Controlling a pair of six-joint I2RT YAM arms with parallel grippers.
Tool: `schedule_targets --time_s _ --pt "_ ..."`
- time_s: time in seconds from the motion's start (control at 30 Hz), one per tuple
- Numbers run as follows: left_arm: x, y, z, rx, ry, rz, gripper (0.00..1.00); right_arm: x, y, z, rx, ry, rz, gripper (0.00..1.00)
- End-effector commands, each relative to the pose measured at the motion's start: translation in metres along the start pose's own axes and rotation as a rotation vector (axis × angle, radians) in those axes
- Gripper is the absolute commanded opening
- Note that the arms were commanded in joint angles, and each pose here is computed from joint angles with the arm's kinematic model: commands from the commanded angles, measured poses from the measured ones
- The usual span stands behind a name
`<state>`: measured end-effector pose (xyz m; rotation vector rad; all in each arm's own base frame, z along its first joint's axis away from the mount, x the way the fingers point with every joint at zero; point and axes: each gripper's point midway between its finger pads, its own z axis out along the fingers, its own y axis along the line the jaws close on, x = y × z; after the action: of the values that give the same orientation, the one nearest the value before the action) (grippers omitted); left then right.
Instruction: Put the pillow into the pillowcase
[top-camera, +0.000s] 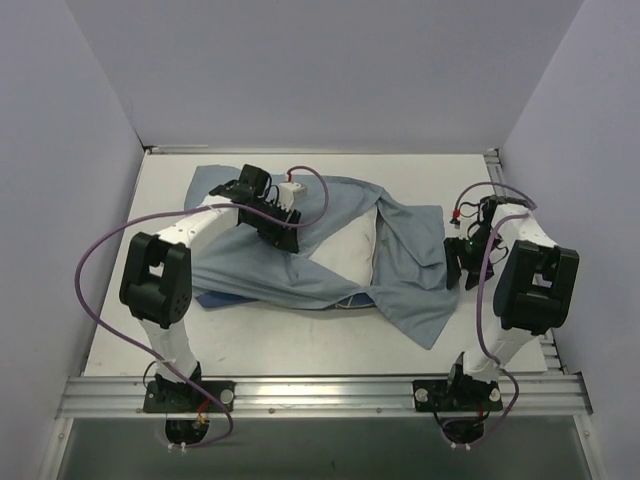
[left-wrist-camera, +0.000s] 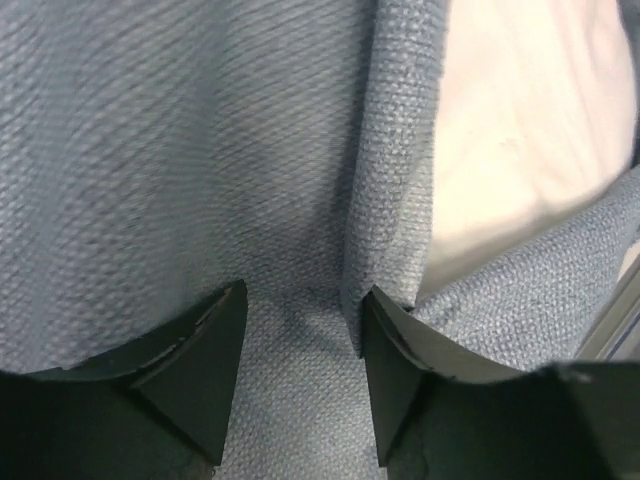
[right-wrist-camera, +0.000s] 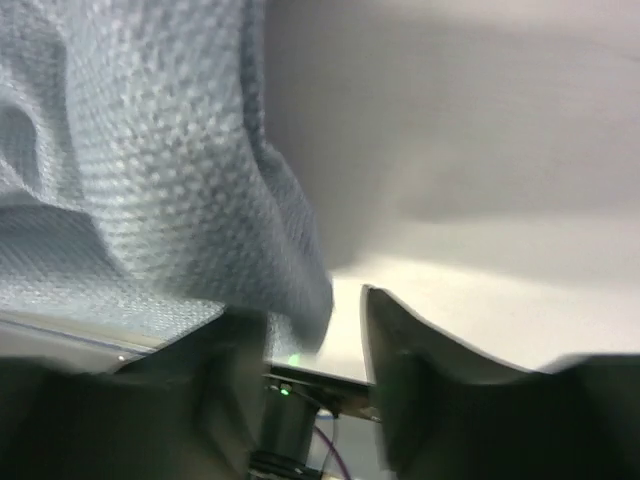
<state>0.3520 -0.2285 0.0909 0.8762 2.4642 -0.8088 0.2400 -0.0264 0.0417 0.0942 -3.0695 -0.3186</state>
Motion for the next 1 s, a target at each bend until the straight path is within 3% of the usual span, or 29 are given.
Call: schedule_targets --time_s 0.0,0.1,0.2,0.4,0.47,0.6,0.73,0.83,0.9,0.97 --pt "-0.052 -0.042 -0.035 0.017 -0.148 0.190 0.61 -0.006 -0.012 -0.028 0.070 -0.028 -0.036 0.52" --pt "-0.075 -0.074 -0.043 -0.052 -0.211 0.336 0.70 -0.026 0.007 -0.047 0.006 -0.135 -0.010 0.56" --pt "-0.087 -0.110 -0.035 -0.078 -0.237 0.430 0.73 -0.048 0.043 -0.067 -0.103 -0.239 -0.013 0.51" --pt "-0.092 -0.128 0.015 -0.051 -0.218 0.325 0.73 -0.092 0.123 -0.068 -0.229 -0.305 -0.095 0.36" --pt "-0.100 -0.125 0.025 -0.052 -0.236 0.261 0.74 -0.111 0.136 -0.059 -0.254 -0.313 -0.080 0.36" --pt "-0.105 -0.124 0.037 -0.046 -0.254 0.248 0.74 -0.142 0.150 -0.030 -0.203 -0.319 -0.047 0.56" --pt "-0.101 -0.111 0.045 -0.082 -0.235 0.233 0.75 -0.169 0.141 0.010 -0.117 -0.288 -0.026 0.59" --pt "-0.095 -0.095 0.047 -0.118 -0.209 0.207 0.75 -0.173 0.127 0.031 -0.052 -0.251 -0.015 0.50" --pt "-0.091 -0.086 0.047 -0.130 -0.199 0.192 0.75 -0.173 0.124 0.035 -0.039 -0.244 -0.020 0.32" --pt "-0.088 -0.078 0.047 -0.128 -0.195 0.148 0.74 -0.171 0.128 0.032 -0.067 -0.242 -0.033 0.00"
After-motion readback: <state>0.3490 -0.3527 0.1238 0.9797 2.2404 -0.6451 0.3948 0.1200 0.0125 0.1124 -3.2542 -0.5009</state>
